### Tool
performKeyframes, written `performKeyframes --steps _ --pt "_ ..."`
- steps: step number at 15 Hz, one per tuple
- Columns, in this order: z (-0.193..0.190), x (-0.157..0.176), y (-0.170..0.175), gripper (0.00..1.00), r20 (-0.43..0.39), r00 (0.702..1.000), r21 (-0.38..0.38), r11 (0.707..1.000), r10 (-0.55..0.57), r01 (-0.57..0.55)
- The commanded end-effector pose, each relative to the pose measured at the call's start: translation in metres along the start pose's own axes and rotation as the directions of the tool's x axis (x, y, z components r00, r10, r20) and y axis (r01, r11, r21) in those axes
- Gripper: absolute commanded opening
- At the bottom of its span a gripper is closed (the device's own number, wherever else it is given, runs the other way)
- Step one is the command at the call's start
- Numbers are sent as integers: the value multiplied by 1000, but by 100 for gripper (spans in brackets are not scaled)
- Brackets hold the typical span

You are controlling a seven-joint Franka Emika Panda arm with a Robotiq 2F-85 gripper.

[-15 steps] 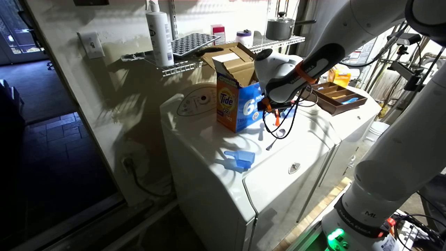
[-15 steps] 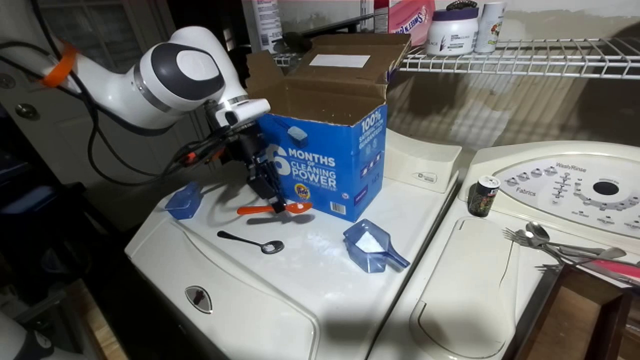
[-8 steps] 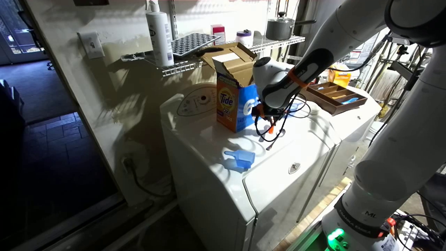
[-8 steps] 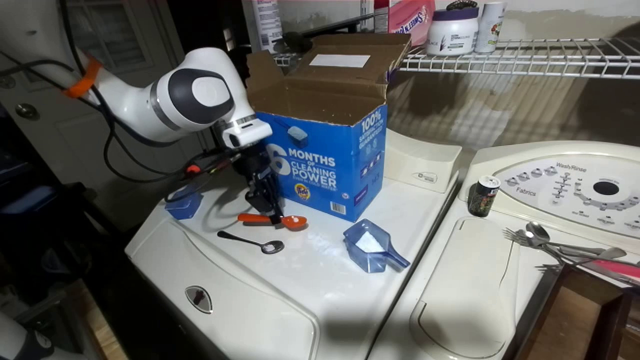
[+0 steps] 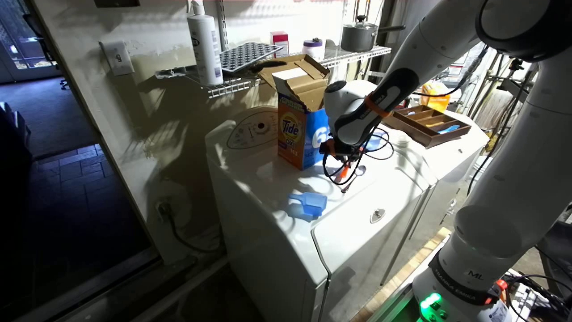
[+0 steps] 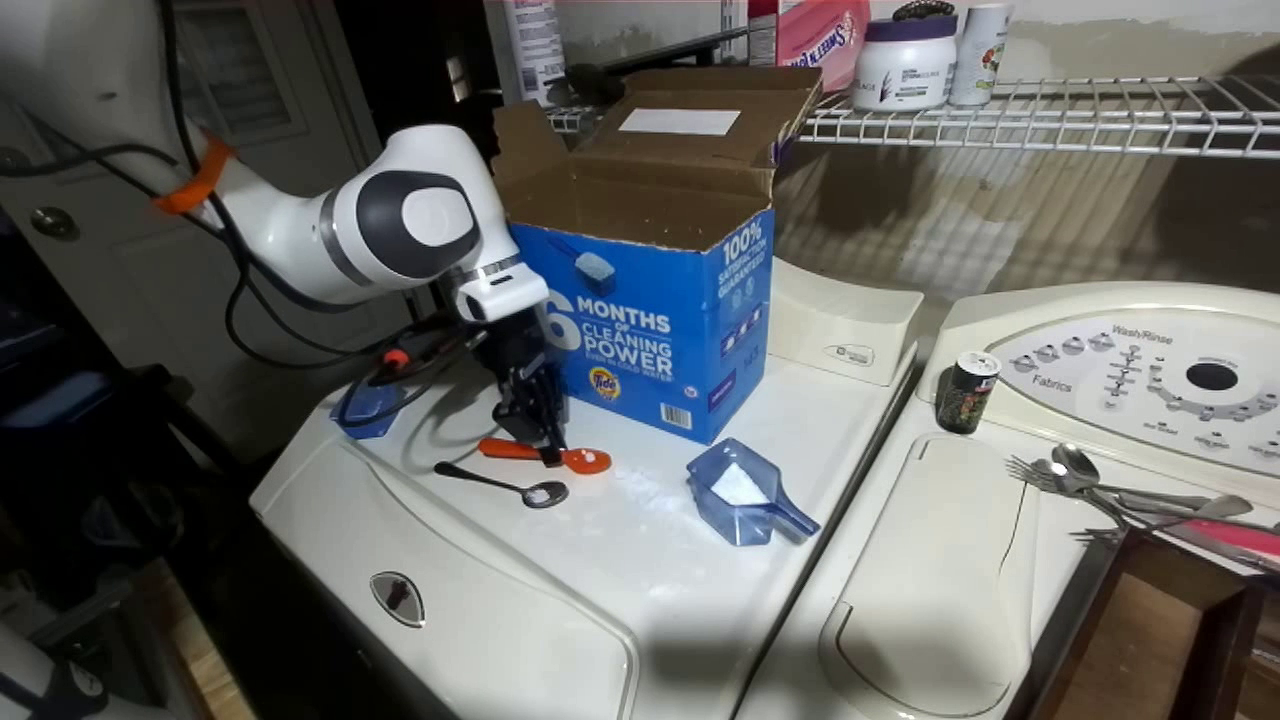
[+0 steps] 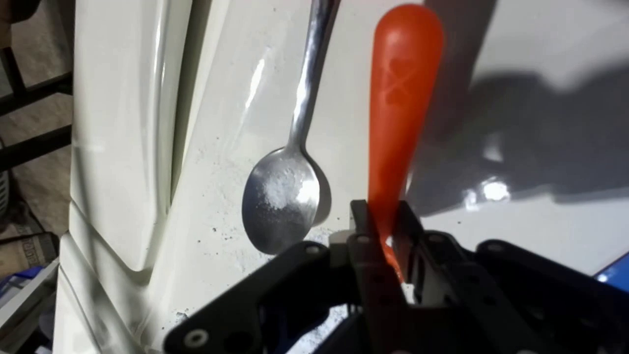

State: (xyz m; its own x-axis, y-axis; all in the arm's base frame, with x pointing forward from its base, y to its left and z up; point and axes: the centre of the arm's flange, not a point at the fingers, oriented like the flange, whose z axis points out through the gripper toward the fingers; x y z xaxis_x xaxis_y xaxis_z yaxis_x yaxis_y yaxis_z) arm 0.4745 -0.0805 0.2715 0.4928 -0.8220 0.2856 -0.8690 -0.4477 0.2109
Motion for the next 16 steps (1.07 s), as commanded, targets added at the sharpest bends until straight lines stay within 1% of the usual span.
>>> performKeyframes --steps 1,2,3,8,9,11,16 --pt "5 -2 -6 40 21 999 27 999 42 -42" --pt "3 -1 -5 42 16 999 37 998 45 -45" --pt "0 0 -4 47 7 999 48 998 48 -48" --pt "-23 10 9 81 -49 996 126 990 71 -64" --pt "-30 12 14 89 -54 997 133 990 60 -52" --pt "-43 17 23 100 -81 996 120 992 37 -27" --pt "-77 25 53 100 -125 991 85 994 -56 67"
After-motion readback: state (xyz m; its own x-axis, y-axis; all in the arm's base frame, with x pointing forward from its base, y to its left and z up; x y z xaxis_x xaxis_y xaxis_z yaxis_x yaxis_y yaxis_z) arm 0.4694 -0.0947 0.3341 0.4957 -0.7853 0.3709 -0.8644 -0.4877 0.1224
